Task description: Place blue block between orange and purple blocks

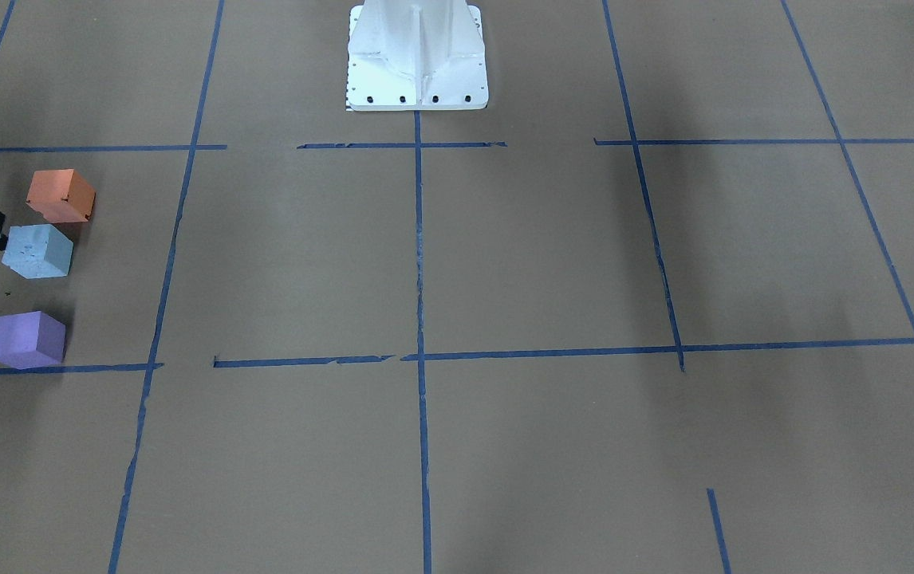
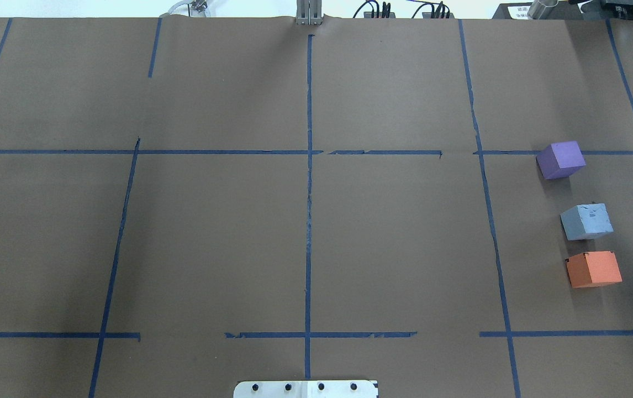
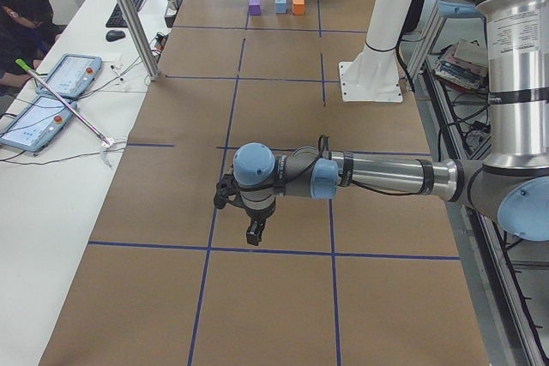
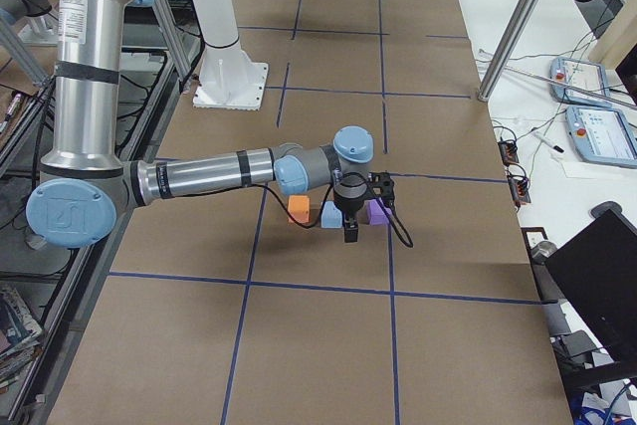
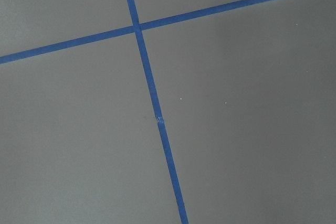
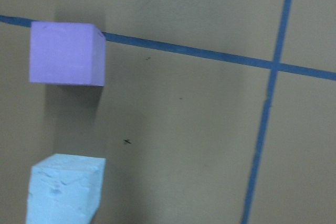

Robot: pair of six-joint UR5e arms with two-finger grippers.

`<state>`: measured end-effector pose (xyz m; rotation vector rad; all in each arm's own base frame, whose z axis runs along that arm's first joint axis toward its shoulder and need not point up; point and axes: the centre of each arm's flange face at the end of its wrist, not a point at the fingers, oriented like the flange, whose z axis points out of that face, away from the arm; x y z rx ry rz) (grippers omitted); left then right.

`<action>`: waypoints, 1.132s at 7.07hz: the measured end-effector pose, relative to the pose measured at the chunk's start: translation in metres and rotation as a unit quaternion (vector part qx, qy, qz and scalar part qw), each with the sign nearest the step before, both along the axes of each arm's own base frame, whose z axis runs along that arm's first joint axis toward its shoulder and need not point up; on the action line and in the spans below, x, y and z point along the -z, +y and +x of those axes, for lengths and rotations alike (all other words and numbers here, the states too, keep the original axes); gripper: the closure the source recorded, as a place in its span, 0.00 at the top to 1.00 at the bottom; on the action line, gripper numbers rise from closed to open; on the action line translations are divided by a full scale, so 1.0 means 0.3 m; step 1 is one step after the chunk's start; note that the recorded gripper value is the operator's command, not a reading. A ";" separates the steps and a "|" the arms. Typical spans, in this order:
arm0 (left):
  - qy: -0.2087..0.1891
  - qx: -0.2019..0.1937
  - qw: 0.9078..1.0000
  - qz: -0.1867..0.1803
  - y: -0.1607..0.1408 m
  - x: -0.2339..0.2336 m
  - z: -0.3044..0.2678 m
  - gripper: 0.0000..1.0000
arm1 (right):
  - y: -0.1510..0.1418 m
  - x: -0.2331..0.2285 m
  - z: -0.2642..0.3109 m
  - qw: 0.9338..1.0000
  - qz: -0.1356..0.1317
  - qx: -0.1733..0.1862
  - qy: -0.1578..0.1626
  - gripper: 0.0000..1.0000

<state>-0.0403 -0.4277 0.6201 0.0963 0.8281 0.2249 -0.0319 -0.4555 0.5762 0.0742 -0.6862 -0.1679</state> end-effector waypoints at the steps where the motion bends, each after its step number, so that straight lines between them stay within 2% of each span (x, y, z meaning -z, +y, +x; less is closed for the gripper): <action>1: -0.001 0.000 1.000 -0.001 0.001 -0.003 0.000 1.00 | 0.031 -0.029 0.156 1.000 0.001 0.018 0.009 1.00; 3: -0.003 0.000 1.000 -0.003 0.006 -0.011 -0.002 1.00 | 0.146 -0.119 0.302 0.999 -0.026 0.023 -0.013 1.00; 5: -0.007 -0.001 1.000 -0.012 0.011 -0.044 -0.005 1.00 | 0.192 -0.144 0.317 0.998 -0.046 0.010 -0.032 1.00; 8: -0.013 0.000 0.999 -0.031 0.062 -0.101 -0.010 1.00 | 0.190 -0.141 0.317 0.999 -0.041 0.005 -0.034 1.00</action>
